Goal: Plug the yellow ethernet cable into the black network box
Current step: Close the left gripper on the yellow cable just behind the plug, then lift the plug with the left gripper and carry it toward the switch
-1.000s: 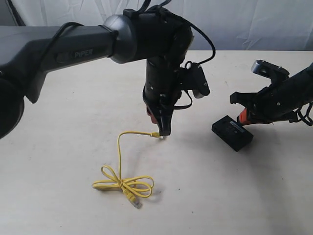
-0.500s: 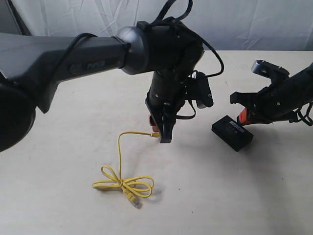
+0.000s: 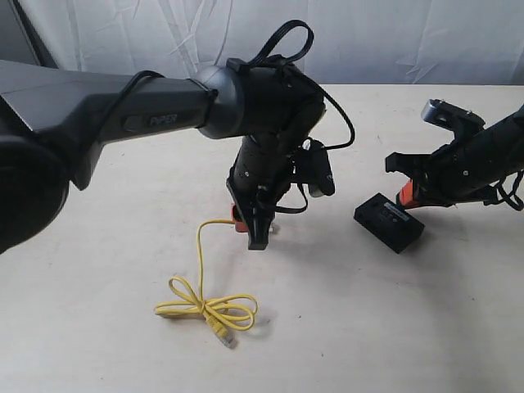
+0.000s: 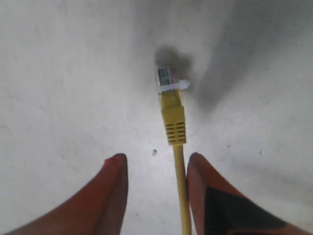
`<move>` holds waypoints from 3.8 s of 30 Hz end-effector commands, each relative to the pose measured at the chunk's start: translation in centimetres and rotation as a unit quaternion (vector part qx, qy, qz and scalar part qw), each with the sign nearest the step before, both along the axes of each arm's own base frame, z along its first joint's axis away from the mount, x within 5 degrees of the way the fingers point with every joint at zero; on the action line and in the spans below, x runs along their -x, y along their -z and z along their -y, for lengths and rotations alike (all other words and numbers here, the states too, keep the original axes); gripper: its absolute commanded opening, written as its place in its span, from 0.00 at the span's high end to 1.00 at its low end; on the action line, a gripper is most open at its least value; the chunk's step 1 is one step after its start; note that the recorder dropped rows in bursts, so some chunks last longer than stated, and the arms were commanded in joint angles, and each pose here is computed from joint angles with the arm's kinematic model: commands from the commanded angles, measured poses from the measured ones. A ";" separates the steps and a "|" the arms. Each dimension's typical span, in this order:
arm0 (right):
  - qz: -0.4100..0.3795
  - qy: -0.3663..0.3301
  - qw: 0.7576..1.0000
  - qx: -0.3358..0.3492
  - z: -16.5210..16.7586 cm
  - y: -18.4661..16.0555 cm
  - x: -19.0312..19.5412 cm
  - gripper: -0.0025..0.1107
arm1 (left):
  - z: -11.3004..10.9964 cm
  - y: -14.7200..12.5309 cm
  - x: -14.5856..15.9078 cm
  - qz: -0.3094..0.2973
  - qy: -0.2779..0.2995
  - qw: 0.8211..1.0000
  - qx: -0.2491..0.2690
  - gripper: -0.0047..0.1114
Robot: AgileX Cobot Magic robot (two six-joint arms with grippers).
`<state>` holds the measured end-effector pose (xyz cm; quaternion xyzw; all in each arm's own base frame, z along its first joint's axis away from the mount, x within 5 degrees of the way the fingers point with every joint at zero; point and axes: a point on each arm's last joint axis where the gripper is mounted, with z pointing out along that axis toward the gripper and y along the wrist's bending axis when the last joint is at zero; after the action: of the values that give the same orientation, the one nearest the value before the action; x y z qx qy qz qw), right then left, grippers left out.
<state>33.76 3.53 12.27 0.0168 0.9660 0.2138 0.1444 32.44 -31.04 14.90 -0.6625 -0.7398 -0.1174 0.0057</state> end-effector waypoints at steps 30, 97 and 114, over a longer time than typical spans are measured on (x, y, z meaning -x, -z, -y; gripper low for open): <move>0.006 0.002 1.000 0.002 0.1 -0.1 -0.2 0.98 | -0.3 1.1 -0.1 -0.021 -0.014 1.000 -0.001 0.96; 0.011 0.034 0.998 0.045 1.0 -0.9 1.9 0.98 | -4.5 -1.9 4.4 0.027 -0.111 0.956 0.270 0.96; 0.011 -0.005 1.000 0.006 0.1 -0.9 2.1 0.98 | -4.1 -1.7 4.0 0.047 -0.097 0.953 0.284 0.96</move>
<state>31.75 3.38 13.09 0.0140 0.9665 0.2040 0.1549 28.45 -26.79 16.58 -0.5581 -0.8028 0.0647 -0.1996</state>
